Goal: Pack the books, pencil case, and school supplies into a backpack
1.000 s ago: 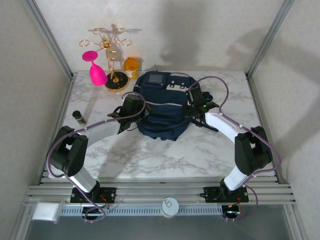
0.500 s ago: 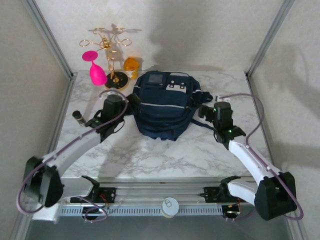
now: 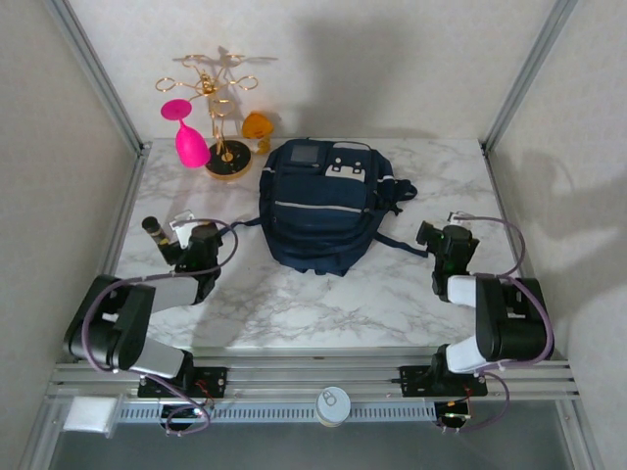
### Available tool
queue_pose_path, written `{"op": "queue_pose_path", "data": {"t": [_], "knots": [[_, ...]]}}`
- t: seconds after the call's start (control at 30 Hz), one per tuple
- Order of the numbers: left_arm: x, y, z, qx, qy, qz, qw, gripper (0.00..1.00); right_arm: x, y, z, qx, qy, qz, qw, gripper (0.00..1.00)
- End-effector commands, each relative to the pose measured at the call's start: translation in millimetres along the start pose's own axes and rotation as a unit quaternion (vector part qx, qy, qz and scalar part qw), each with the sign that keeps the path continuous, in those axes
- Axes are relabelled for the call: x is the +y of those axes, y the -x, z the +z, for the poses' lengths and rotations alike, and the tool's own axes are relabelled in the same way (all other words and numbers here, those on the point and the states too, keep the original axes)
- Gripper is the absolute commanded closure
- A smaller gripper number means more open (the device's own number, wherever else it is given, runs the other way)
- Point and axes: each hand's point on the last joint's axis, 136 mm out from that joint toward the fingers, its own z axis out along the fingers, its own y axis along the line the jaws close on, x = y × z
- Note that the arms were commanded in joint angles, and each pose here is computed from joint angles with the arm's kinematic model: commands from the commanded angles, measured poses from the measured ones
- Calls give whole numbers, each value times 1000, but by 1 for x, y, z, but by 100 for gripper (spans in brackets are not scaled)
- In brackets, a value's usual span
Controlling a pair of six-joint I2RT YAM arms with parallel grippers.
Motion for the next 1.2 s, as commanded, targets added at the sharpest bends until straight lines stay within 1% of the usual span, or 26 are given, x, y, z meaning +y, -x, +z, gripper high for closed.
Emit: {"op": "queue_pose_path", "data": {"t": [0.0,0.03,0.07,0.1,0.13,0.17,0.23,0.33,0.4,0.43,0.47,1.17], "knots": [[-23,44,-2,-86,-85,-24,992,1,31,40,-10,-101,91,-38,990,1],[-34,41,-7,-92,-124,-10,988,1,36,35,-15,-109,113,-49,986,1],[-39,40,-13,-103,-150,-3,983,1,42,35,-23,-129,133,-57,981,1],[-39,40,-14,-109,-155,-6,982,1,42,30,-28,-131,141,-61,980,1],[-37,39,-14,-105,-159,-10,982,1,41,23,-32,-132,143,-60,979,1],[-39,39,-15,-107,-175,-11,979,1,38,24,-35,-144,138,-55,978,1],[-39,38,-16,-107,-193,-17,975,1,33,22,-27,-128,122,-47,983,1],[-38,31,-18,-105,-225,-23,968,1,32,23,-28,-132,120,-48,983,1],[-28,33,-16,-118,-210,-48,969,1,32,23,-29,-132,119,-48,983,1],[-29,30,-13,-106,-208,-44,971,1,33,24,-29,-134,119,-48,983,1],[-28,31,-14,-113,-209,-46,970,1,33,24,-29,-134,120,-48,983,1],[-29,31,-15,-112,-206,-43,971,1,33,23,-29,-132,120,-48,983,1]]}}
